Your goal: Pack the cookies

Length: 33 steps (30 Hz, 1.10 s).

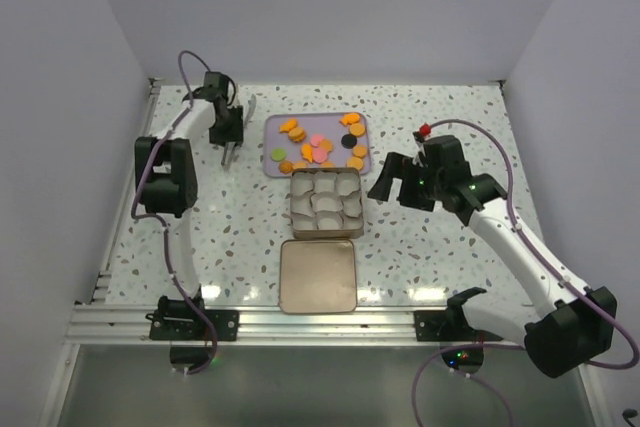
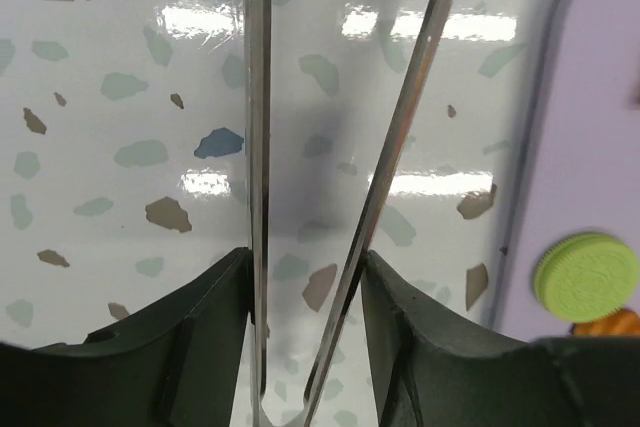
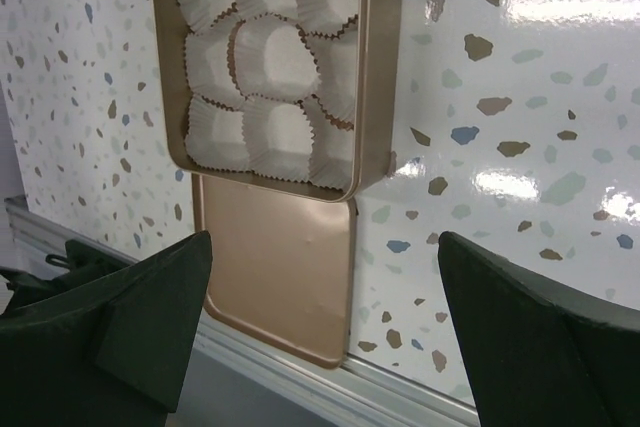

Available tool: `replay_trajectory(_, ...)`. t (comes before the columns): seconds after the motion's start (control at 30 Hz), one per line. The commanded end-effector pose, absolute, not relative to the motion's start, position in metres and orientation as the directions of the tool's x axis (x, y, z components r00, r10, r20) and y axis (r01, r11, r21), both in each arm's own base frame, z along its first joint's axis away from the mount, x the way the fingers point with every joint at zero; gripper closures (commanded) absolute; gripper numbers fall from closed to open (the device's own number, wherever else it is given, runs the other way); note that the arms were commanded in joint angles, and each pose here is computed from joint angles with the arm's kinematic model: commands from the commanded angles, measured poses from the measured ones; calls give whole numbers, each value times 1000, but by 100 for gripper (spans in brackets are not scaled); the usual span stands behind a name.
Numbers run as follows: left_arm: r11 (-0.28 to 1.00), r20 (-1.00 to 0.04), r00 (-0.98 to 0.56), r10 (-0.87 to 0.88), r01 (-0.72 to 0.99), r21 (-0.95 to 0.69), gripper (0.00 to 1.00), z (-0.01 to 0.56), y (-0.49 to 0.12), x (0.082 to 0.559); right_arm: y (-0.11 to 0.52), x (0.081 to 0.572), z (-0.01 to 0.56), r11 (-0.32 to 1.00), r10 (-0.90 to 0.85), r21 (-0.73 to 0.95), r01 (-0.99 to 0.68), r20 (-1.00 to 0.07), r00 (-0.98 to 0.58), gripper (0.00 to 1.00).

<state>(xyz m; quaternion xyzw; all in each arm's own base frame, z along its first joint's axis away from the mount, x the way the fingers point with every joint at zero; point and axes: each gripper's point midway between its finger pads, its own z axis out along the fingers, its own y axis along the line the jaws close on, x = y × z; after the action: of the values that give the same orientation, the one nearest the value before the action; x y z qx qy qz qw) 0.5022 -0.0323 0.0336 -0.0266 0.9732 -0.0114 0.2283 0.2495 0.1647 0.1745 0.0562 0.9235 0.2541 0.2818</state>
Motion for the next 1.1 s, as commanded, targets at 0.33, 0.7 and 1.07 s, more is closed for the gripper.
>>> replay_trajectory(0.33,983,-638,-755,-152,-49,-177,54,175,-48,474,207,293,230,756,286,638,-145,-521,-804,1)
replay_trajectory(0.7,985,-692,-710,-133,-16,-172,59,204,-49,428,229,317,242,717,286,677,-163,-500,-817,1)
replay_trajectory(1.07,974,-737,-663,-135,46,-220,59,234,-75,394,257,301,252,587,328,796,-150,-403,-855,1)
